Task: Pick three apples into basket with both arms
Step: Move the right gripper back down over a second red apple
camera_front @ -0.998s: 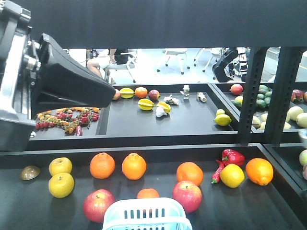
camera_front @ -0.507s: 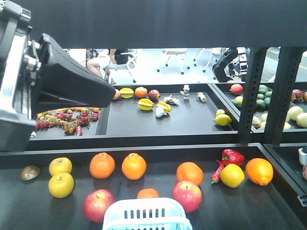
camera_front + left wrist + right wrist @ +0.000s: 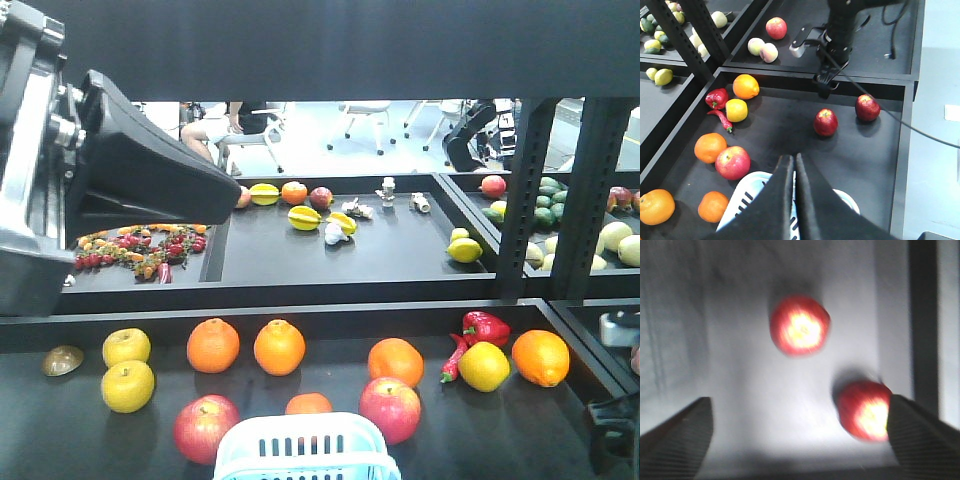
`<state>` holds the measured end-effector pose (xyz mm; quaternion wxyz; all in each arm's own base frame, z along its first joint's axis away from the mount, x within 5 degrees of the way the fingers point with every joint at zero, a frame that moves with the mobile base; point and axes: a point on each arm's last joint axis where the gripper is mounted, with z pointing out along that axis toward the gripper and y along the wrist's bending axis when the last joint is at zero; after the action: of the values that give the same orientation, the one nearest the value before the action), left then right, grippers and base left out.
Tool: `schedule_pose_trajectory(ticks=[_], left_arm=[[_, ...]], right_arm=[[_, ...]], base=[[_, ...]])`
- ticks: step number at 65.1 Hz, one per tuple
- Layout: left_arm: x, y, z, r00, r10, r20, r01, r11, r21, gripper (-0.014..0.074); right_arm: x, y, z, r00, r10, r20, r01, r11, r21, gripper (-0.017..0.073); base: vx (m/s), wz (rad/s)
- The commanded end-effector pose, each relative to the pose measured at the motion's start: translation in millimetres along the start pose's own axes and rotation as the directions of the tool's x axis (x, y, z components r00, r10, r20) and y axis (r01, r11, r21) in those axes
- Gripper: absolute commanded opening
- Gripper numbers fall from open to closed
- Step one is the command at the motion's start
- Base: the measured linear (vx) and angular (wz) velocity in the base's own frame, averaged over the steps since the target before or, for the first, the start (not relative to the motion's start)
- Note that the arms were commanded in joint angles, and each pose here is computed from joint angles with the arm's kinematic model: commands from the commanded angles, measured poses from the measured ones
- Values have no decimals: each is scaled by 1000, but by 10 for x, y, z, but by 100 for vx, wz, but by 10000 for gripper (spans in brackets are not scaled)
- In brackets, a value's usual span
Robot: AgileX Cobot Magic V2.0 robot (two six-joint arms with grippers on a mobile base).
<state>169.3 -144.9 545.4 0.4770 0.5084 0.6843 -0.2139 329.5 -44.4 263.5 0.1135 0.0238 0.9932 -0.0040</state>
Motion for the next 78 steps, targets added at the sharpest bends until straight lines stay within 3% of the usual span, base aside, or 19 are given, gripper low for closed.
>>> schedule_pose_trajectory(ticks=[1, 31, 78], left_arm=[[-102, -65, -136, 997, 2, 83, -1, 1000, -7, -8], [-102, -65, -136, 997, 2, 83, -1, 1000, -7, -8], [-102, -65, -136, 997, 2, 83, -1, 1000, -7, -8]], right_arm=[[-102, -24, -11, 998, 17, 60, -17, 1000, 3, 715], [-265, -51, 583, 1000, 17, 23, -17, 1000, 0, 704], [-318, -66, 1167, 999, 17, -29, -17, 1000, -6, 689]], base=[[0, 0], [0, 0], [0, 0]])
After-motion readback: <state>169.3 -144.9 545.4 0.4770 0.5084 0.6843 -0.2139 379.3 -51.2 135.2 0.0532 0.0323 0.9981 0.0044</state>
